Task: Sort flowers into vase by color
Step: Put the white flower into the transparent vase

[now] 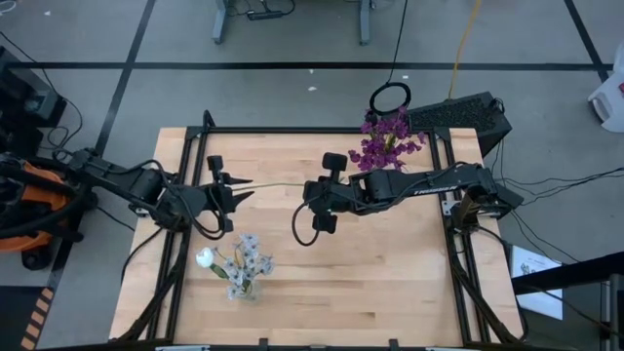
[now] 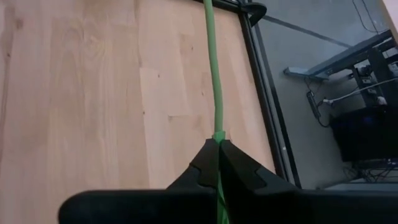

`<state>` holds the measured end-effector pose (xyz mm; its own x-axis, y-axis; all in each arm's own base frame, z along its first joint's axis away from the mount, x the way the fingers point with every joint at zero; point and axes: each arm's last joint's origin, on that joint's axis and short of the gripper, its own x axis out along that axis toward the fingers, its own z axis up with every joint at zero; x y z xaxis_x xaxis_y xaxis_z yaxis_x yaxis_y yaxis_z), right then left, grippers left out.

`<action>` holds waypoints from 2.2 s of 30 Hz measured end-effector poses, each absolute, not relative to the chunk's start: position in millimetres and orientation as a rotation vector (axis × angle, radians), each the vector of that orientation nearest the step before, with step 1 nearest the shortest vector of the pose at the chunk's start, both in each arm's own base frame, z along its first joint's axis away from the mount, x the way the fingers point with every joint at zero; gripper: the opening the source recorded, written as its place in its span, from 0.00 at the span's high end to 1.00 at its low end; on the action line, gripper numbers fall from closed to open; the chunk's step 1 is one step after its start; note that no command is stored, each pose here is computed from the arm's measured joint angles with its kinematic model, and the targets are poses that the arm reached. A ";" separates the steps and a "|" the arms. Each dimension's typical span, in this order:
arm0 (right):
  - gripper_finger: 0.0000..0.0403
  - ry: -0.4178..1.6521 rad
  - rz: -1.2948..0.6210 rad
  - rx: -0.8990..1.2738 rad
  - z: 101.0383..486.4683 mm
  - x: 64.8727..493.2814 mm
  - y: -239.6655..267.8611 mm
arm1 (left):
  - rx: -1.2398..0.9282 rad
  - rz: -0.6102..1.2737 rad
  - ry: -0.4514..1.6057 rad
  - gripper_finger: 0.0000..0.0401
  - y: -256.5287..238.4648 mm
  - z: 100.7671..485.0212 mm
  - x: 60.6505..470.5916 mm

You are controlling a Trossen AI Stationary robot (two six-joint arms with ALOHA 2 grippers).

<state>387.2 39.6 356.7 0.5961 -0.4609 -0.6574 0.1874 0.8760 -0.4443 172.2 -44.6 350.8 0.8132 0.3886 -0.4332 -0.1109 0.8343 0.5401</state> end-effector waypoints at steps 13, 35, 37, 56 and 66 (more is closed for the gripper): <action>1.00 0.849 -0.386 -0.357 357.2 387.8 39.4 | 0.540 0.280 0.596 0.67 -43.8 348.0 170.3; 1.00 0.840 -0.383 -0.356 357.8 388.1 40.8 | 0.550 0.309 0.600 0.80 -42.9 347.8 169.8; 1.00 0.840 -0.383 -0.355 357.8 388.1 40.8 | 0.544 0.311 0.598 0.79 -42.9 347.9 169.8; 1.00 0.818 -0.384 -0.348 359.3 389.6 41.2 | 0.505 0.313 0.603 0.95 -43.1 346.7 169.2; 1.00 0.818 -0.384 -0.347 359.3 389.6 41.2 | 0.476 0.323 0.592 0.77 -43.1 347.2 169.5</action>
<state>389.6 41.2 359.3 0.6223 -0.4584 -0.6345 0.1958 0.8760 -0.4409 169.5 -43.1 347.2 0.7854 0.4210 -0.4539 -0.1548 0.8434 0.5145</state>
